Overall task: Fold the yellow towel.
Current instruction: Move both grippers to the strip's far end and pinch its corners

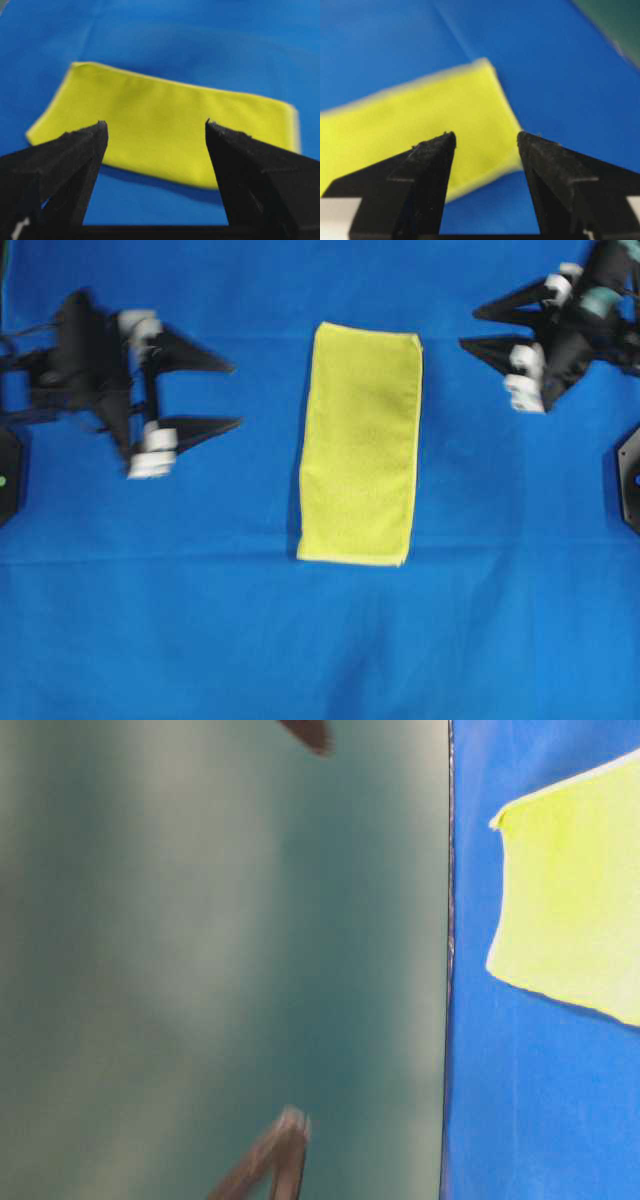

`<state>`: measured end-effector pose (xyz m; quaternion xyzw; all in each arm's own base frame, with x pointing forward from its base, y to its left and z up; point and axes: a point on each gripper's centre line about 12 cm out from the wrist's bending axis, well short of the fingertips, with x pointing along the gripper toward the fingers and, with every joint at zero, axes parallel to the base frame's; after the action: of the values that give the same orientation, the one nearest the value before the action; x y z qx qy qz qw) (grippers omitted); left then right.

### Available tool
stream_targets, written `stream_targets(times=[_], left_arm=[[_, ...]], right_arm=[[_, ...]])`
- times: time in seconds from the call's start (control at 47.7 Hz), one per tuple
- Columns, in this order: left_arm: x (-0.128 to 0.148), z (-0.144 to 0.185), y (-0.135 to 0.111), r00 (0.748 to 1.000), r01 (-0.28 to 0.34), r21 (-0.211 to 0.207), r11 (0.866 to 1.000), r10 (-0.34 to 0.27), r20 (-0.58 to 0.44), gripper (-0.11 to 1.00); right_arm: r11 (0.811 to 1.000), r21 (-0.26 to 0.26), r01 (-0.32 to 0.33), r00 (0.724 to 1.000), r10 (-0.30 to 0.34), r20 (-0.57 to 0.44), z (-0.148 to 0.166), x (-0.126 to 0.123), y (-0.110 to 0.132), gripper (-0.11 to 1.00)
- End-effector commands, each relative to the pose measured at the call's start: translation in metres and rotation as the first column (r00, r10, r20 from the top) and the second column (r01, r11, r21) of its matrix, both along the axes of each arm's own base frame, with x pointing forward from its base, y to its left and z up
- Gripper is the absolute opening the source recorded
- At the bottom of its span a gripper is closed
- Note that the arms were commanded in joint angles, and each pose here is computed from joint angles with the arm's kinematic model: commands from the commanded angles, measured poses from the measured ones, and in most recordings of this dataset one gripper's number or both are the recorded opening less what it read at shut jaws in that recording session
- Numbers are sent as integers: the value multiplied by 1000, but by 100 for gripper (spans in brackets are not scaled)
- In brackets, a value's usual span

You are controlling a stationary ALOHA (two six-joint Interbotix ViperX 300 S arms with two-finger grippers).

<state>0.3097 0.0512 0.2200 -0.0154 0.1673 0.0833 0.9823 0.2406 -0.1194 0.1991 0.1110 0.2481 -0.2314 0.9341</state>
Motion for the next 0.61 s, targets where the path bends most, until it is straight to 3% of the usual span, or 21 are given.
stream_targets(times=[0.0,0.314,0.587], left_arm=[[25,-3,21,999,-45,8,999,45,-12,75],[75,-56,90,976,-172,10,985,171,-135,75],[95,-101,122,954,-223,-1,975,218,-206,75]], right_arm=[[1000,3,18,998,-18,-52,-5,13,-15,58],[1000,26,10,977,-4,-215,-49,55,-49,58],[998,63,11,955,9,-297,-86,70,-61,58]])
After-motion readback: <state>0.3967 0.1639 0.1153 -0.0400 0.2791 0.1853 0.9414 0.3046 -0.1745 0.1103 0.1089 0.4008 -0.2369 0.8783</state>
